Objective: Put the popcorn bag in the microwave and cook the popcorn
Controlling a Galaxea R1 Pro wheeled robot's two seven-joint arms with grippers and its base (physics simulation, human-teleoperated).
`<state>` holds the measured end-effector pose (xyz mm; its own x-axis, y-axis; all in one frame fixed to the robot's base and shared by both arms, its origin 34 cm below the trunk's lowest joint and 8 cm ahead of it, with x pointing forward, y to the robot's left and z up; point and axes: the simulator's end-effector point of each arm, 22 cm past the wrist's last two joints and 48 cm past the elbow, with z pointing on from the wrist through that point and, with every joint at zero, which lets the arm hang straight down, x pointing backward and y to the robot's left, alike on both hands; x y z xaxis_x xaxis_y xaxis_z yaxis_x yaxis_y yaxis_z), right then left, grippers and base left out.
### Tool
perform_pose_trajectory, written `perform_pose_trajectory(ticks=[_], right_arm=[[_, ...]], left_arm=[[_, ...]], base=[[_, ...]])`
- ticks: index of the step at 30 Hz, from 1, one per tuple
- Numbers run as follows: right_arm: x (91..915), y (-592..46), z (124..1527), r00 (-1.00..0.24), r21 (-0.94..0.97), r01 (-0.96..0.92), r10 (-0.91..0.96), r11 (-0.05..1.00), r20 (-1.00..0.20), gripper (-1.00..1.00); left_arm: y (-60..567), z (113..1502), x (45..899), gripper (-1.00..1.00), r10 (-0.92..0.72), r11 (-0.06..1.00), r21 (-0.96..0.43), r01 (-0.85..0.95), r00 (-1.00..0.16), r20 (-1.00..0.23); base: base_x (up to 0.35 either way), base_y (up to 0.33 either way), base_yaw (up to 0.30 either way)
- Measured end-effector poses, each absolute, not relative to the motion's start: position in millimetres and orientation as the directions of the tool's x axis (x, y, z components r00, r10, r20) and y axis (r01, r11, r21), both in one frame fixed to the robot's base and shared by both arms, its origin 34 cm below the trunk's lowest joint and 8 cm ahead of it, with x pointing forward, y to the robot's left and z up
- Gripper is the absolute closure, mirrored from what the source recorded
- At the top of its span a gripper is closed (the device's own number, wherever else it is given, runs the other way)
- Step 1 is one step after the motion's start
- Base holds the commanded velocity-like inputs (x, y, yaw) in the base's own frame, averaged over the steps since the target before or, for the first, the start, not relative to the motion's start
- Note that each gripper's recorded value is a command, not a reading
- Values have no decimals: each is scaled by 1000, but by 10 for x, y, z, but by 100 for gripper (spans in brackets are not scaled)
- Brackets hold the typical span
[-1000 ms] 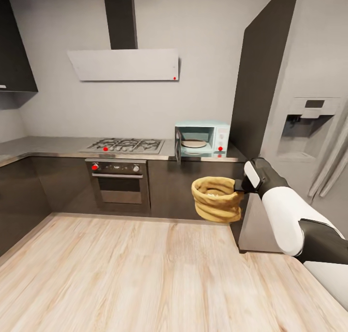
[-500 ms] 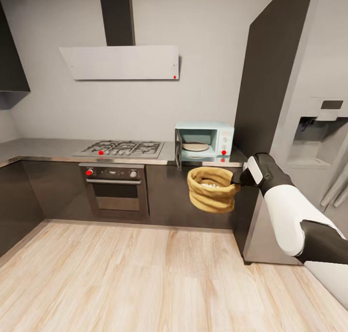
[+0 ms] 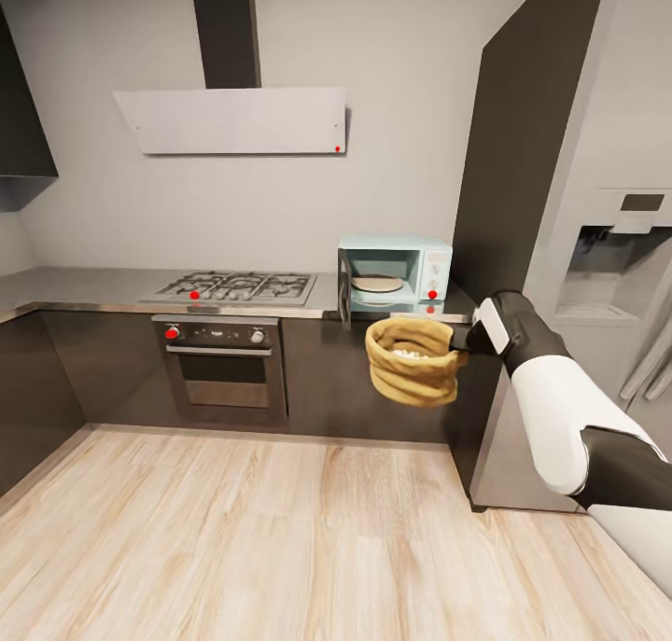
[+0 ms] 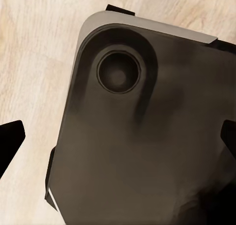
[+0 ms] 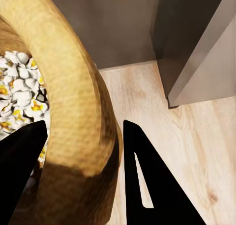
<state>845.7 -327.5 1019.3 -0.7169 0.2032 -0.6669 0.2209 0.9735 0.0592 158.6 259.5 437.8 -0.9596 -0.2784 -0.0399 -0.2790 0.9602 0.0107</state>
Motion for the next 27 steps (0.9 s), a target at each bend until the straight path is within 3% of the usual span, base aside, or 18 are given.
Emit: perform_pose_trajectory(ticks=[16, 27], right_arm=[[8474, -3291, 10259, -710, 59, 222, 203, 973, -674, 100], [8470, -3302, 10271, -709, 59, 224, 204, 973, -675, 100]], left_arm=[[2617, 4379, 1592, -100, -284, 958, 16, -285, -958, -42], [2613, 4380, 1580, -100, -282, 959, 15, -283, -959, -40]], base=[[5, 0, 0], [302, 0, 0]])
